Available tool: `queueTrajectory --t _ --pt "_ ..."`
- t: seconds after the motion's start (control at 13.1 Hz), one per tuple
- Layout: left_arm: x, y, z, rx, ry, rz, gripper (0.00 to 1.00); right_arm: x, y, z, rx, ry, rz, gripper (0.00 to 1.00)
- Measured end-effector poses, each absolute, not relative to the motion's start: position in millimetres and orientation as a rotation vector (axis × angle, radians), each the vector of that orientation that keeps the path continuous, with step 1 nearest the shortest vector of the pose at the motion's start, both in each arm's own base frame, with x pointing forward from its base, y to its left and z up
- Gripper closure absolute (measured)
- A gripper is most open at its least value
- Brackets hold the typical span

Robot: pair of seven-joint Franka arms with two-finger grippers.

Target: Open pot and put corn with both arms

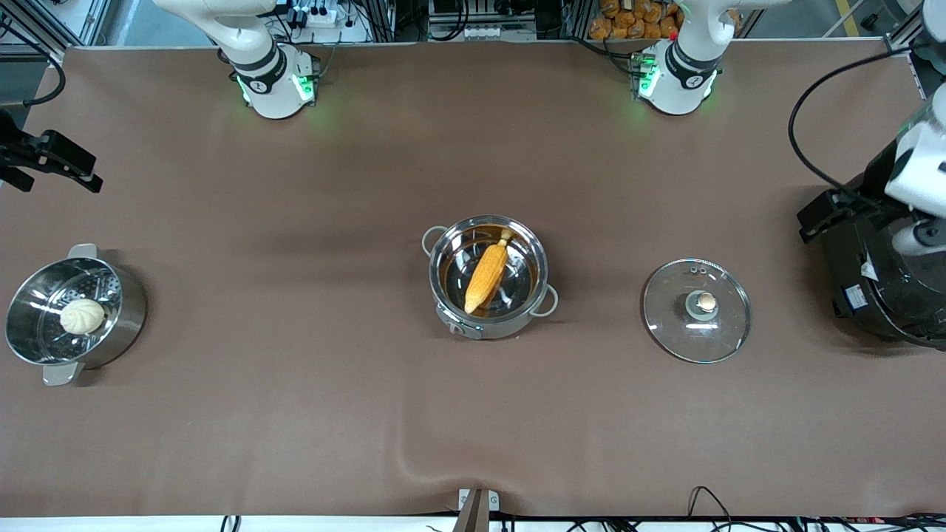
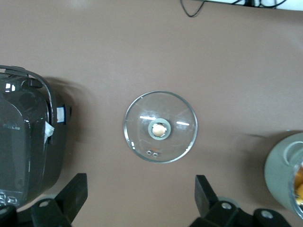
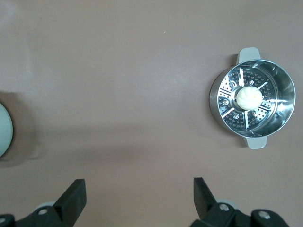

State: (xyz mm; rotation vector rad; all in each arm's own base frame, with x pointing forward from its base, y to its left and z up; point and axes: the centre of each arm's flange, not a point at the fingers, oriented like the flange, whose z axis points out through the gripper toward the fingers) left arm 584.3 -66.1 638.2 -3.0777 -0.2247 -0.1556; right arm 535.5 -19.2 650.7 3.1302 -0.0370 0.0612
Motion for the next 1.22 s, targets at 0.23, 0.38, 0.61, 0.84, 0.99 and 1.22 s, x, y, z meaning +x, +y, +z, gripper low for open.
queueTrajectory --t 0.23,0.38,0.61,0.84,0.99,1.22 --pt "576.9 -59.6 640.0 -3.129 -0.143 -0.089 0.0 537.4 -19.1 647.0 3.131 -0.037 0.047 0.0" --pt "573.4 -61.0 639.0 -3.136 -0.108 -0.055 0.0 535.3 -19.0 648.2 3.131 -0.038 0.021 0.0" --pt "559.2 -66.7 638.8 -3.131 -0.09 -0.072 0.0 532.5 -19.5 651.8 3.132 -0.04 -0.003 0.0" --pt "540.2 -76.8 642.1 -3.126 -0.043 -0.119 0.0 532.9 -19.4 649.5 3.132 -0.04 -0.02 0.0" --pt "535.7 -81.3 646.2 -3.126 -0.002 -0.131 0.0 532.2 -19.2 648.1 3.132 -0.039 -0.037 0.0" --pt "536.5 -74.5 648.0 -3.127 -0.011 -0.136 0.0 530.1 -18.3 650.3 3.132 -0.037 -0.055 0.0"
